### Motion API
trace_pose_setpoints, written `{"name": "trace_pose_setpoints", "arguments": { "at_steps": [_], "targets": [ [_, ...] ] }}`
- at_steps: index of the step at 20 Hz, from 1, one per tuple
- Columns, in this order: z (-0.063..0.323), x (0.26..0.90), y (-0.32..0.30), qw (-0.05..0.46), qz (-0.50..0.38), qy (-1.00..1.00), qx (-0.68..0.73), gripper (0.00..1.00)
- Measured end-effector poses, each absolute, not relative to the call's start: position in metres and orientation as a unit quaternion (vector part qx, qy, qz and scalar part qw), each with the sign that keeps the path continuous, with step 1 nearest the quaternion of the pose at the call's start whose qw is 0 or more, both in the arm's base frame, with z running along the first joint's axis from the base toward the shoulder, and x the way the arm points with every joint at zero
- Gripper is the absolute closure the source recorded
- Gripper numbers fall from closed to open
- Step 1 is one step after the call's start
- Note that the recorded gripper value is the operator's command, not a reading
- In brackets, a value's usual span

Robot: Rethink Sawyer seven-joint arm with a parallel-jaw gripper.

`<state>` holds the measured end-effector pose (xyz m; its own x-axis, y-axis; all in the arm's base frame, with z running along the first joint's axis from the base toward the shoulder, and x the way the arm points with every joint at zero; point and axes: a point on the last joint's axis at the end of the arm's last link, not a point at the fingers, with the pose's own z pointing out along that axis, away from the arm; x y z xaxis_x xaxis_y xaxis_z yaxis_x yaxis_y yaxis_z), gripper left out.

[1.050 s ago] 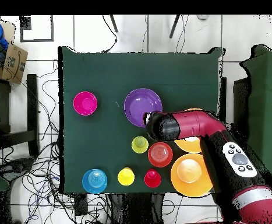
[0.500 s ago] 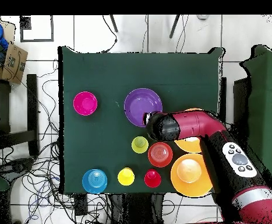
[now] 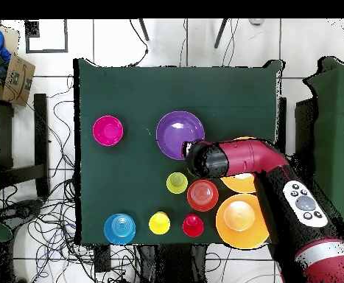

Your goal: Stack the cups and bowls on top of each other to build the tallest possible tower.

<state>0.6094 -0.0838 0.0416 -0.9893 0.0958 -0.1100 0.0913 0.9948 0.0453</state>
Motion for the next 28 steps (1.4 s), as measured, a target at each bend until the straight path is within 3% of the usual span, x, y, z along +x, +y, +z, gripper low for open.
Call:
{"name": "trace_pose_setpoints", "arguments": {
  "at_steps": [9,19,28],
  "targets": [
    [0.057,0.606,-0.055,0.057,0.015,0.998,0.021,0.00],
    [0.050,0.576,0.018,0.029,-0.006,0.998,-0.059,0.00],
    [0.047,0.565,0.020,0.019,-0.014,0.998,-0.063,0.00]
  ]
}}
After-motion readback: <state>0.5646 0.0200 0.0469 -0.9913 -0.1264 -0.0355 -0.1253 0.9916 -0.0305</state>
